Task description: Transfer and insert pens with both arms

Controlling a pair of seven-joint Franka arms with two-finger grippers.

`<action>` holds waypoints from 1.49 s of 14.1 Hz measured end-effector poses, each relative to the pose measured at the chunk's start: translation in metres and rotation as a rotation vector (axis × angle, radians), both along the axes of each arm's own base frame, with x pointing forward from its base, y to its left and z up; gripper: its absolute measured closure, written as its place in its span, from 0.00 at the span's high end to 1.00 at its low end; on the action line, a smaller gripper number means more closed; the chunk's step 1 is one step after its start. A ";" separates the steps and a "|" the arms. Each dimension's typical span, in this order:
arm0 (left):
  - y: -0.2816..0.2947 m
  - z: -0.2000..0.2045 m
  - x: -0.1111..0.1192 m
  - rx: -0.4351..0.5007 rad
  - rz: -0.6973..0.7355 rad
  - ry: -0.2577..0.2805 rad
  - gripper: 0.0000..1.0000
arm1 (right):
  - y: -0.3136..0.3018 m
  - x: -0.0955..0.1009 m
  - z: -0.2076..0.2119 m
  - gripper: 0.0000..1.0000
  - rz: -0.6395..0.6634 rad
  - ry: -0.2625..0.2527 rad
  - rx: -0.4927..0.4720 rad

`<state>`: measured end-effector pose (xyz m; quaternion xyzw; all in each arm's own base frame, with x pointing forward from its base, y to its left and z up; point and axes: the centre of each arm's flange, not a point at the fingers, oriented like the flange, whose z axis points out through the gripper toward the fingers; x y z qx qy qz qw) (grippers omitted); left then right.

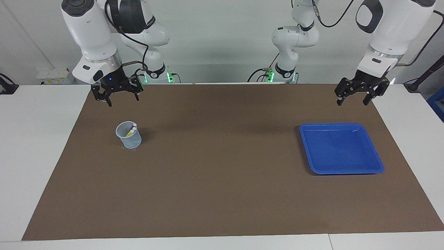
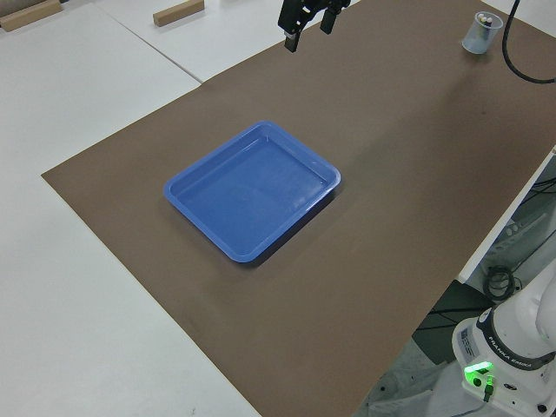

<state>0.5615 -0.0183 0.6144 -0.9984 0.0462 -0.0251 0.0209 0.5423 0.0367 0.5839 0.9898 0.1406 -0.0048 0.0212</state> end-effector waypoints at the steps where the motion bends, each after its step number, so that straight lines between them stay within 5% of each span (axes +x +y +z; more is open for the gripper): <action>1: 0.001 -0.002 -0.003 0.001 0.002 0.028 1.00 | -0.003 0.000 0.000 1.00 -0.005 -0.001 0.000; 4: 0.005 -0.006 -0.007 0.002 0.011 0.064 1.00 | -0.020 0.002 0.000 1.00 -0.037 -0.005 0.001; 13: 0.016 -0.009 -0.005 0.002 0.033 0.071 1.00 | -0.031 -0.009 0.025 1.00 -0.060 0.036 -0.001; 21: 0.009 -0.005 -0.006 -0.043 0.029 0.065 1.00 | -0.048 -0.015 0.036 1.00 -0.094 0.023 0.001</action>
